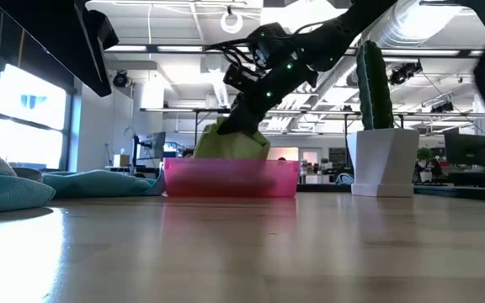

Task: Fold microfiber towels
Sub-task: Stack the folded light green microfiber cloth on top of the folded green microfiber cloth

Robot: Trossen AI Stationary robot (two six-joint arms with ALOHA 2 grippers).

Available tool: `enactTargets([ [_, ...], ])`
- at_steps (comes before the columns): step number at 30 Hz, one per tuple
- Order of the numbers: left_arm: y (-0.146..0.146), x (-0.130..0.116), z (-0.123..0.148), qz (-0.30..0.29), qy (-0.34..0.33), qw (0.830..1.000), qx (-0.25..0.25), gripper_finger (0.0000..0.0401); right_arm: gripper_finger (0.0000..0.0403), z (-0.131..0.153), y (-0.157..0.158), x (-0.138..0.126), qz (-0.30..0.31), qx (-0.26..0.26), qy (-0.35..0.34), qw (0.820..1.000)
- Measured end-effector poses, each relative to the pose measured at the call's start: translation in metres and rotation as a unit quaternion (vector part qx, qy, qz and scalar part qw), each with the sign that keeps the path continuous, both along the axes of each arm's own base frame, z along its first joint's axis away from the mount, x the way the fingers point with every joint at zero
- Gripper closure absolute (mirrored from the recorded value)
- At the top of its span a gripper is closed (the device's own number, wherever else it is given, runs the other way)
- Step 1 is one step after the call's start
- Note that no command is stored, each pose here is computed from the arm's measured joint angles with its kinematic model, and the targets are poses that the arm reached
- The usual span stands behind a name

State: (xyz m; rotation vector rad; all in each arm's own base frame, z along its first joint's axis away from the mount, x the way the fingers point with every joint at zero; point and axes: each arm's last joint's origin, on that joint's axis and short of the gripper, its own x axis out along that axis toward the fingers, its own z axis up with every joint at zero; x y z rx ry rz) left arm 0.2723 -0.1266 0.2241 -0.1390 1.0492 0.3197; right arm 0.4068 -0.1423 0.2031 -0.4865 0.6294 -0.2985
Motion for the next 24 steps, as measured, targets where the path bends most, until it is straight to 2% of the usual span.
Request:
enactTargets([
  [7, 0.000, 0.000, 0.000, -0.011, 0.003, 1.000, 0.006, 0.0270, 0.0399, 0.018, -0.026, -0.008, -0.067, -0.158, 0.015, 0.985],
  [11, 0.000, -0.001, 0.000, -0.011, 0.006, 1.000, 0.008, 0.0270, 0.0399, 0.027, -0.045, -0.013, -0.090, -0.216, 0.005, 0.972],
  [14, 0.000, -0.001, 0.000, -0.012, 0.006, 1.000, 0.008, 0.0270, 0.0399, 0.039, -0.055, -0.016, -0.145, -0.276, -0.009, 0.950],
  [16, 0.000, -0.001, 0.000, -0.014, 0.007, 1.000, 0.009, 0.0270, 0.0399, 0.046, -0.059, -0.018, -0.157, -0.303, -0.021, 0.940],
  [19, 0.001, 0.000, 0.000, -0.022, 0.009, 1.000, 0.014, 0.0270, 0.0399, 0.045, -0.062, -0.019, -0.143, -0.292, -0.029, 0.945],
  [24, 0.001, 0.000, 0.000, -0.021, 0.008, 1.000, 0.016, 0.0270, 0.0399, 0.015, -0.056, -0.019, -0.062, -0.141, 0.008, 0.988],
])
